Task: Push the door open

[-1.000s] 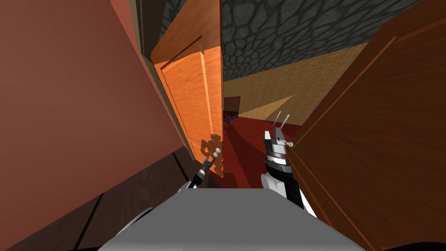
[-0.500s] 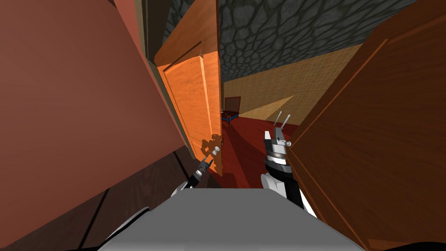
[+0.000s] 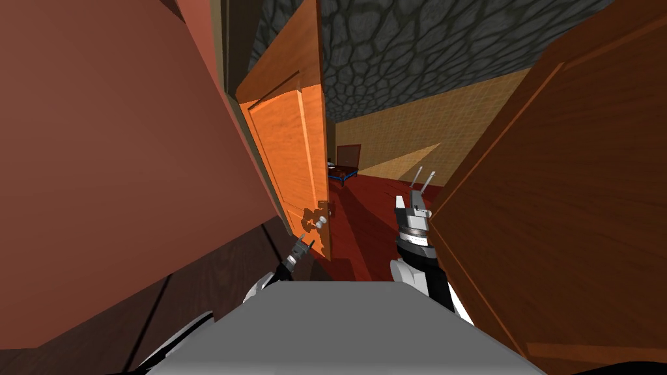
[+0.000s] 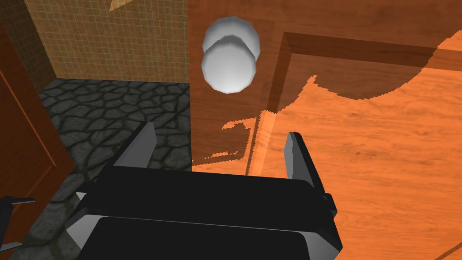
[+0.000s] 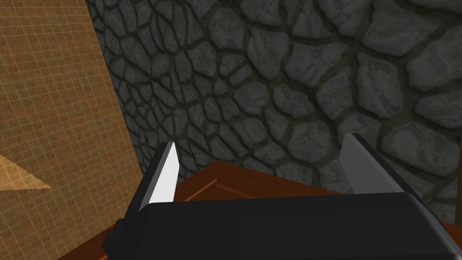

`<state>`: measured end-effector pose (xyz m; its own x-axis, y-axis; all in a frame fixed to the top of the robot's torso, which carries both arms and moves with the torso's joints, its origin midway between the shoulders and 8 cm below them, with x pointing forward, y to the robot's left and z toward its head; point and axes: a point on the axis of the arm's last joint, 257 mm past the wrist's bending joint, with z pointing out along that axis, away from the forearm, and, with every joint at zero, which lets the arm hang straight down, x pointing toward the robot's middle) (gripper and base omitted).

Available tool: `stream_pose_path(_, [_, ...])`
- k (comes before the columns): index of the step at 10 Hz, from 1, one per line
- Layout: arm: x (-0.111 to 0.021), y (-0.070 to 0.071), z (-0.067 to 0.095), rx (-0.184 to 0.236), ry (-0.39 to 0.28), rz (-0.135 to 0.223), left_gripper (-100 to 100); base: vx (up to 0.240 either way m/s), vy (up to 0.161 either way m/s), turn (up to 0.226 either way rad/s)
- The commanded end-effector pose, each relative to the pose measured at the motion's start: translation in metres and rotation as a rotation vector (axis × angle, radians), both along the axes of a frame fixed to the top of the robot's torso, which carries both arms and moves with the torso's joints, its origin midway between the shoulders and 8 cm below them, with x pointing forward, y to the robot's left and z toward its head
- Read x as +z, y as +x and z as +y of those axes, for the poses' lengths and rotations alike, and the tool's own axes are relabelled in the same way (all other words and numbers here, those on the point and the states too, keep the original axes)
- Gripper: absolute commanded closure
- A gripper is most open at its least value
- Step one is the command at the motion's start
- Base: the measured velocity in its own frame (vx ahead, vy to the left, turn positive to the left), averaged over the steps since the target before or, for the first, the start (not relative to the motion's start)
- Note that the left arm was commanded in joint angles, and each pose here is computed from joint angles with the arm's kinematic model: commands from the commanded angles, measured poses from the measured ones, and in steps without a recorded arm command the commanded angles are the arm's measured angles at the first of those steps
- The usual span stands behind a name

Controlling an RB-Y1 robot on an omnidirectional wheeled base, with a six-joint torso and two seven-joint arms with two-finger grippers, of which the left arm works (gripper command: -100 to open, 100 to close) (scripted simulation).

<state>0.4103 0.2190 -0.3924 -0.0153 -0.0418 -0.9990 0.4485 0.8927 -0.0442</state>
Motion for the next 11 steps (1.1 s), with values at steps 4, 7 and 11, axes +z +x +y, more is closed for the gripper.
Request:
stream_pose_path(4, [0.000,0.005,-0.001,0.011,0.007,-0.005,-100,0.108,-0.060,-0.024])
stream_pose_path(7, [0.001,0.011,-0.003,0.024,0.008,-0.006,-100,0.213,-0.106,-0.043])
stream_pose_path(11, [0.001,0.009,-0.002,0.021,0.007,-0.007,100,0.009,0.001,-0.004])
